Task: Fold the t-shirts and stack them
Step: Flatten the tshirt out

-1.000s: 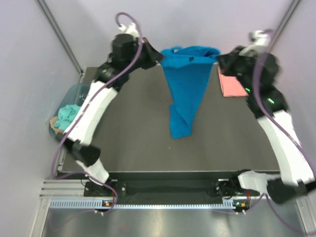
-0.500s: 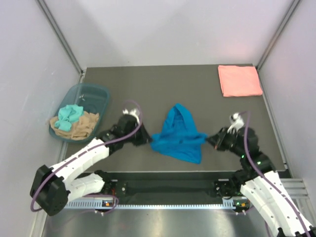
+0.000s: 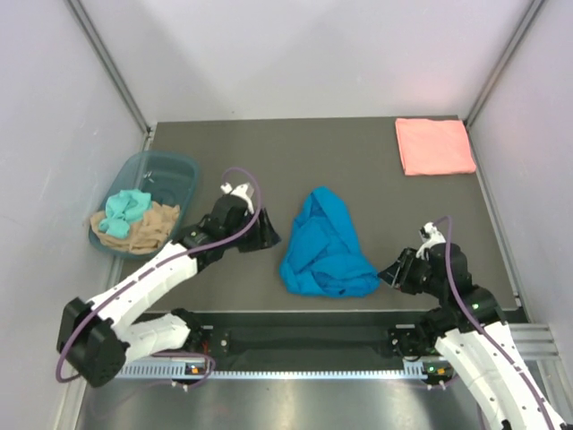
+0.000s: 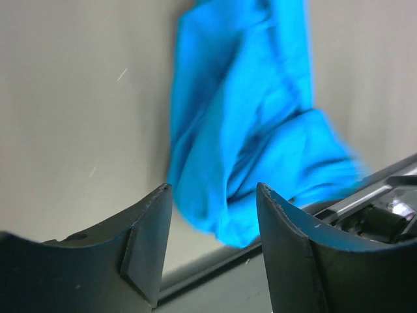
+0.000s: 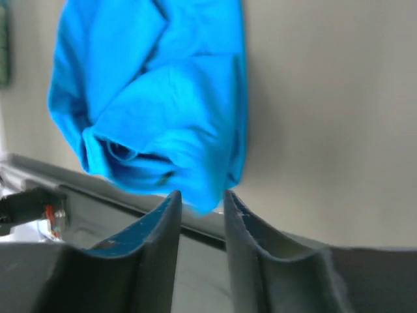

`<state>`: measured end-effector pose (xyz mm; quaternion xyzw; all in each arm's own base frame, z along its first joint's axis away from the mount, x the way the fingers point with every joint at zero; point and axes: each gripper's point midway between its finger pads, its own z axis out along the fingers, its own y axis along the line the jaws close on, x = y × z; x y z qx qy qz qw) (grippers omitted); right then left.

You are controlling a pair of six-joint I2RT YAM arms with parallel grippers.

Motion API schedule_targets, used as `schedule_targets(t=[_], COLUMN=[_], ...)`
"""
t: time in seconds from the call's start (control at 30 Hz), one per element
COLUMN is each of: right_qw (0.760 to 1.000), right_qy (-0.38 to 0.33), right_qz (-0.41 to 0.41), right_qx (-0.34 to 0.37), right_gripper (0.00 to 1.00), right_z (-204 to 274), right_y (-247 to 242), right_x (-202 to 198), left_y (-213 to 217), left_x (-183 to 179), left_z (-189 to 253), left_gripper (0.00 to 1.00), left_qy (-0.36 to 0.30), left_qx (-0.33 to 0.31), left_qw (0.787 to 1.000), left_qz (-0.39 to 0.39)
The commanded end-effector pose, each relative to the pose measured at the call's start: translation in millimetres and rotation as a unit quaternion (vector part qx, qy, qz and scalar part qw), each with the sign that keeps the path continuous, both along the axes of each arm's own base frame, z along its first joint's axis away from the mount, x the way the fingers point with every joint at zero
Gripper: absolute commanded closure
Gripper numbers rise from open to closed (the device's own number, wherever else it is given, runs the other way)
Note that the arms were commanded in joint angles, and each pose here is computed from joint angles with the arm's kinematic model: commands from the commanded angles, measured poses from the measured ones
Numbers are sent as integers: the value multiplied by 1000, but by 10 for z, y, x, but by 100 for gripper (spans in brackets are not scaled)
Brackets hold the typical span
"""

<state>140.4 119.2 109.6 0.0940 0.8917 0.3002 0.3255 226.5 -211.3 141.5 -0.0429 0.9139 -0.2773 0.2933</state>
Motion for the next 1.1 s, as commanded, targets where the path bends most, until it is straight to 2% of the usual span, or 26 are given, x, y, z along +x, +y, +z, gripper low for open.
schedule_targets(t=[0.0,0.03,0.23,0.4,0.47,0.5,0.57,0.6,0.67,0.7,0.77,0.8,0.87,0.9,0.97,1.0,1.03,1.07], right_qw=[999,998,997,999,999,999,999,998,998,997,997,996,995,992,990,987,986,985], right_qy=[6,-2,-34,-3,-5,3,4,14,7,3,-14,-33,-47,-61,-72,-80,-84,-86], right_qz=[-29,-34,-45,-24,-18,-7,-2,4,3,16,32,37,44,47,47,53,59,66], right_qx=[-41,-45,-48,-42,-33,-41,-44,-62,-67,-73,-72,-73,-82,-95,-112,-126,-131,-136], right_gripper=[64,63,55,55,54,54,54,55,55,54,52,52,50,49,49,48,48,48], right_z=[111,222,548,315,270,196,137,45,32,32,103,224,312,378,422,460,478,497], right_y=[-160,-183,-155,40,146,224,322,373,444,523,647,687,719,733,735,767,799,834], right_x=[34,54,317,491,554,551,581,573,623,622,681,749,825,913,1009,1096,1147,1190], left_y=[-291,-399,-630,-720,-761,-768,-781,-711,-561,-239,57,249,422,528,541,606,610,607], left_x=[267,245,376,448,470,481,512,522,557,590,533,406,275,113,-56,-179,-232,-260], left_z=[223,262,-179,-487,-507,-482,-295,-247,33,-10,107,-22,-49,-284,-383,-560,-603,-584], left_gripper=[41,41,39,41,52,78,96,100,100,100,100,100,100,100,98,91,79,60], left_qy=[-54,-51,-10,17,21,20,8,6,-17,-16,-21,-3,2,28,47,66,75,72], left_qx=[-16,-32,7,24,20,18,7,17,29,93,119,151,151,164,134,139,129,116], left_qw=[997,994,992,991,991,991,993,994,997,996,991,986,983,980,983,981,981,983], left_qz=[-61,-87,-127,-130,-132,-130,-120,-104,-65,-4,56,71,103,106,114,116,123,125])
